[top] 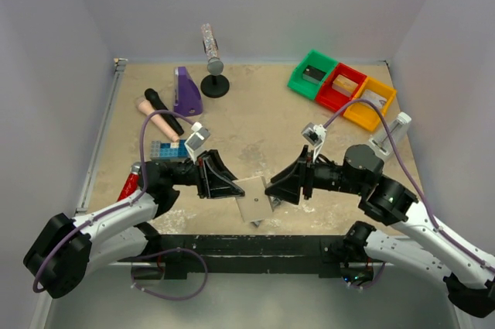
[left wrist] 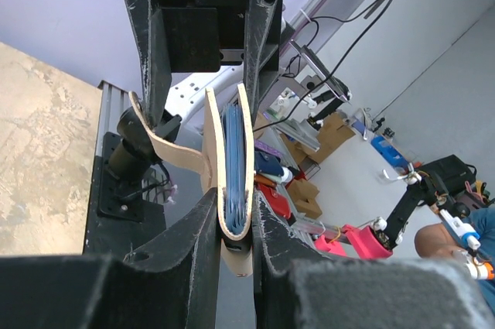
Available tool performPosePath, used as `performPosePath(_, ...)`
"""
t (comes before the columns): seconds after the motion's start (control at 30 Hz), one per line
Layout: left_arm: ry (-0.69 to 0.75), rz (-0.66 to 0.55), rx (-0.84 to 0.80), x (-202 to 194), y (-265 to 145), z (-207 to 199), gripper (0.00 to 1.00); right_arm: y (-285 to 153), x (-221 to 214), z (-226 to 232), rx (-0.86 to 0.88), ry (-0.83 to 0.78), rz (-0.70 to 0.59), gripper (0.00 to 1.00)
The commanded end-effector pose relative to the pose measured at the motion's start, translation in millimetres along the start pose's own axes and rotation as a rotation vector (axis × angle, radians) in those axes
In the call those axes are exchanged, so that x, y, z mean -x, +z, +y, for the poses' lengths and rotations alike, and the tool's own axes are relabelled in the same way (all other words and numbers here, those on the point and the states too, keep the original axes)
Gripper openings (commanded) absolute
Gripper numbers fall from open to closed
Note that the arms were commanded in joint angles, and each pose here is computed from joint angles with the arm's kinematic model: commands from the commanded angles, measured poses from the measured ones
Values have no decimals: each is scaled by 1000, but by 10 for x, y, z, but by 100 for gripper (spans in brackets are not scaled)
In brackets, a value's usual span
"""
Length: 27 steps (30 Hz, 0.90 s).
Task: Take the credit cards out of the card holder
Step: Open the card holder.
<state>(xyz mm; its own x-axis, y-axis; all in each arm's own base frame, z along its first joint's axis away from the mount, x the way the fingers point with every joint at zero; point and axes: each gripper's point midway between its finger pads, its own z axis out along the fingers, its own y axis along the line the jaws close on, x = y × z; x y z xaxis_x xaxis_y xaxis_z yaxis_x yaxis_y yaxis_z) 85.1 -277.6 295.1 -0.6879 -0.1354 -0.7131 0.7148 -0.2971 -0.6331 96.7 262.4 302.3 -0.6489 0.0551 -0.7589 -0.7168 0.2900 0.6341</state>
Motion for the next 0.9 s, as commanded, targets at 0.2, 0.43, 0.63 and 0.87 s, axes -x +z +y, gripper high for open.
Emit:
performPosePath(0.2, 224, -46, -161, 147, 5, -446, 0, 70, 92, 92, 80, 49, -35, 59)
performPosePath(0.43, 224, -39, -164, 111, -13, -460, 0, 61, 145, 64, 98, 84, -70, 62)
performPosePath(0.63, 221, -36, -160, 87, -25, -451, 0, 40, 211, 60, 135, 118, -124, 62)
performPosePath(0.87, 220, -36, -151, 77, -31, -423, 0, 35, 232, 36, 137, 129, -136, 64)
